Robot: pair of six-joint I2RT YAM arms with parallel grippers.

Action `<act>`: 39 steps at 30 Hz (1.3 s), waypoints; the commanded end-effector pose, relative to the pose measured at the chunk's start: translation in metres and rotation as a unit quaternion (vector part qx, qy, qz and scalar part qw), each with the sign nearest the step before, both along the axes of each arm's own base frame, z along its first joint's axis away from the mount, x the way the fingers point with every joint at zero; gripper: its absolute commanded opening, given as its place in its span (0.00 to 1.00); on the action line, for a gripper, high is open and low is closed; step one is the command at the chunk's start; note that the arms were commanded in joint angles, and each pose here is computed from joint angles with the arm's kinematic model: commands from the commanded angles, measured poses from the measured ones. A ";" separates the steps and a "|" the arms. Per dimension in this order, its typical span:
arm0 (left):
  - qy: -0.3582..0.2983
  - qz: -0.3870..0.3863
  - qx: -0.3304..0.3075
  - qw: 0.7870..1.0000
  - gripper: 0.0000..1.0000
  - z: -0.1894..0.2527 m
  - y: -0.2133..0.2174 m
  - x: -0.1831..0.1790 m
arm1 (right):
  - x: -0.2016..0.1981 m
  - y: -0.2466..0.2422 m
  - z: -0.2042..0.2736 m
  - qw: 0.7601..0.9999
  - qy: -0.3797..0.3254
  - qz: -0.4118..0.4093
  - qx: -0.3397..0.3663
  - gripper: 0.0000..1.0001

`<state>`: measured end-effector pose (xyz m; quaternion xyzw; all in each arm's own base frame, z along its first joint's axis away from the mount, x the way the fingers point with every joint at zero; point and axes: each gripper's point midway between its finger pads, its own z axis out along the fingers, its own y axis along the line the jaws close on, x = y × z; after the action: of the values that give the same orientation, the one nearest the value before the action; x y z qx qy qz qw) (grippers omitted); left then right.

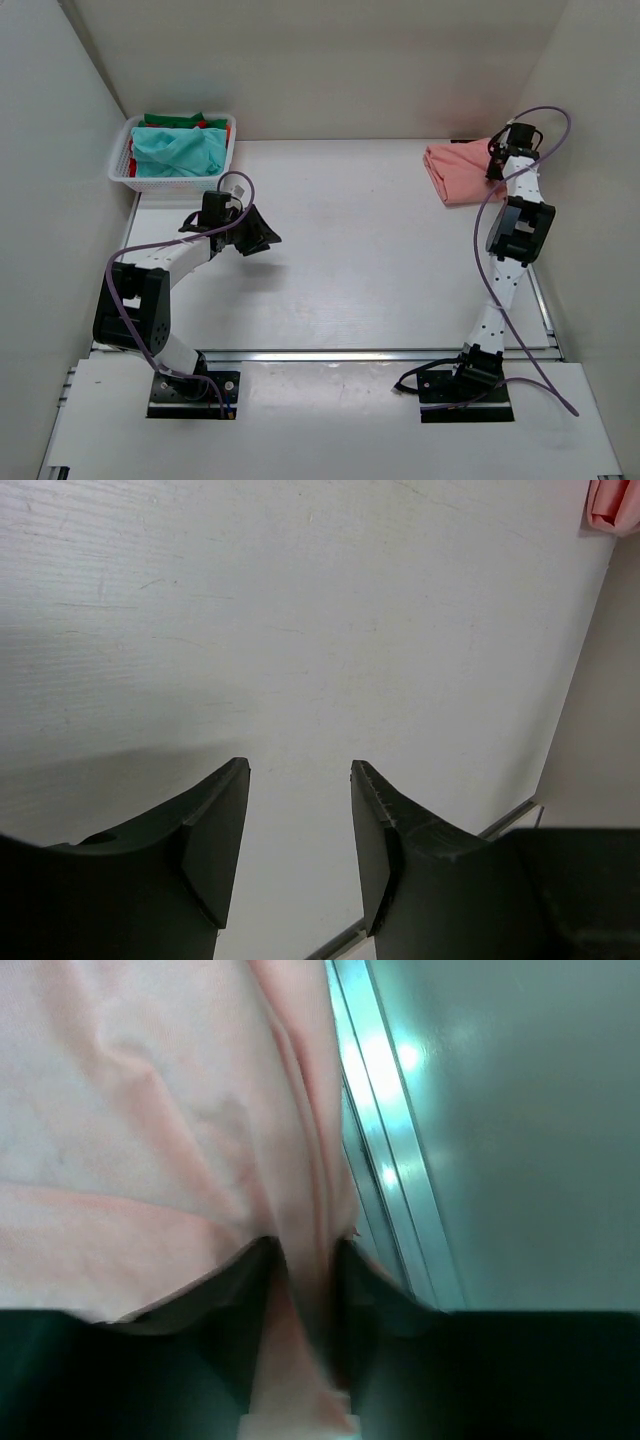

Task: Fold and stack the t-shirts
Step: Put the neatly folded tshirt into the corner of the board with the right arm

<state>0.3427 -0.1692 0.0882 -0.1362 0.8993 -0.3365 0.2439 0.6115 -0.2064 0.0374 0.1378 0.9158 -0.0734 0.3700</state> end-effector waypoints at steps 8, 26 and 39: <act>-0.031 0.001 -0.005 1.000 0.56 0.026 -0.001 0.007 | -0.006 -0.007 0.052 0.998 -0.023 -0.011 -0.050 0.71; -0.059 -0.026 0.001 0.998 0.57 0.061 -0.004 -0.018 | -0.039 0.117 0.091 0.994 -0.013 0.100 -0.029 0.32; -0.082 -0.012 0.007 0.997 0.58 0.081 0.009 -0.034 | -0.040 0.140 0.005 0.987 0.074 0.098 0.107 0.40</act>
<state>0.3129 -0.1635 0.1619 -0.0990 0.8826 -0.3456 0.3028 0.5584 -0.0622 0.0350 0.0621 0.9564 0.0235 0.2845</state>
